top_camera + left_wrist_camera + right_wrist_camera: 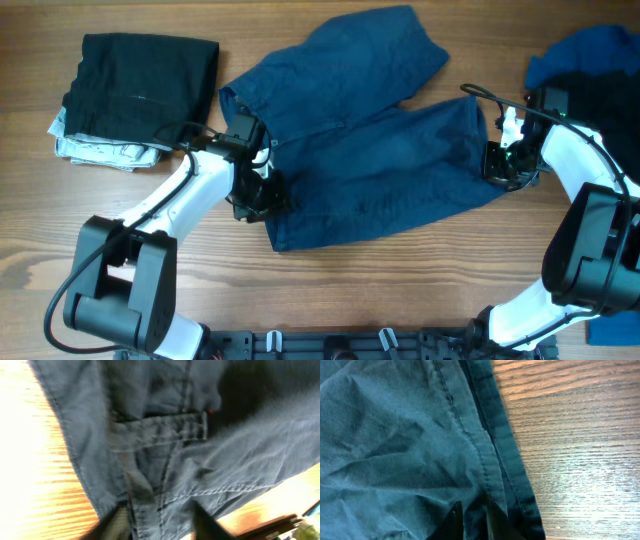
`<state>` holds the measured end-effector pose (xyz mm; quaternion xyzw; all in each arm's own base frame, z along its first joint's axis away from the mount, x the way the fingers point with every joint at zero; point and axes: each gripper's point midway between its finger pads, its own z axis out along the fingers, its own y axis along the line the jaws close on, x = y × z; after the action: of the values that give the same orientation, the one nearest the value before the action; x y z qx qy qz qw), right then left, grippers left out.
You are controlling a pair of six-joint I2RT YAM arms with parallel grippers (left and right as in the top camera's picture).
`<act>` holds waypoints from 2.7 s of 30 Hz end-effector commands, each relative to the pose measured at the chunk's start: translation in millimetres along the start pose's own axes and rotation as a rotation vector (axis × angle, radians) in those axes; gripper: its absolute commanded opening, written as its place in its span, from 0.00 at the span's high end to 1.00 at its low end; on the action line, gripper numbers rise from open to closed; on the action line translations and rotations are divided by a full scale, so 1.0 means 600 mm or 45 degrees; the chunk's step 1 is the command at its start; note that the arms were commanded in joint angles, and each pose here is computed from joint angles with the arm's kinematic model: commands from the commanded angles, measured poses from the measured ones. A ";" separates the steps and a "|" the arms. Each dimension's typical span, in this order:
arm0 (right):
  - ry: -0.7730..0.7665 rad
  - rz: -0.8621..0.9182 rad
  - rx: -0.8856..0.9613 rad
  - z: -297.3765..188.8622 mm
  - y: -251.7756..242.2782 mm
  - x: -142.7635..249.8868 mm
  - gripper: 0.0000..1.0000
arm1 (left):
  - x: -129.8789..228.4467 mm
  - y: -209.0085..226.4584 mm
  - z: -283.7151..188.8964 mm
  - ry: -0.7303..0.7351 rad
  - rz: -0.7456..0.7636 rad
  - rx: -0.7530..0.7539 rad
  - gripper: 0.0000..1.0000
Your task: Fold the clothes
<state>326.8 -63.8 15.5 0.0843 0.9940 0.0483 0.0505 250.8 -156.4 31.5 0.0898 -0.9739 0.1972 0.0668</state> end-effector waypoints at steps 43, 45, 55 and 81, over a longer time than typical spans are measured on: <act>-0.182 -0.163 -0.040 -0.011 -0.004 -0.077 0.60 | 0.021 -0.011 0.008 0.016 0.084 -0.033 0.75; -0.176 -0.164 -0.057 0.002 -0.002 -0.075 0.64 | 0.021 -0.011 0.008 0.016 0.084 -0.032 0.75; -0.147 -0.162 -0.145 0.041 0.012 -0.072 0.63 | 0.024 -0.009 0.007 0.026 0.079 -0.038 0.75; -0.084 -0.066 0.158 -0.030 -0.055 -0.084 0.96 | 0.025 0.033 0.003 0.005 0.047 -0.211 0.75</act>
<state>367.7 -87.0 26.1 0.0435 0.9959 0.0278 0.0742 231.6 -148.4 24.5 0.0626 -0.9859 0.1326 0.0811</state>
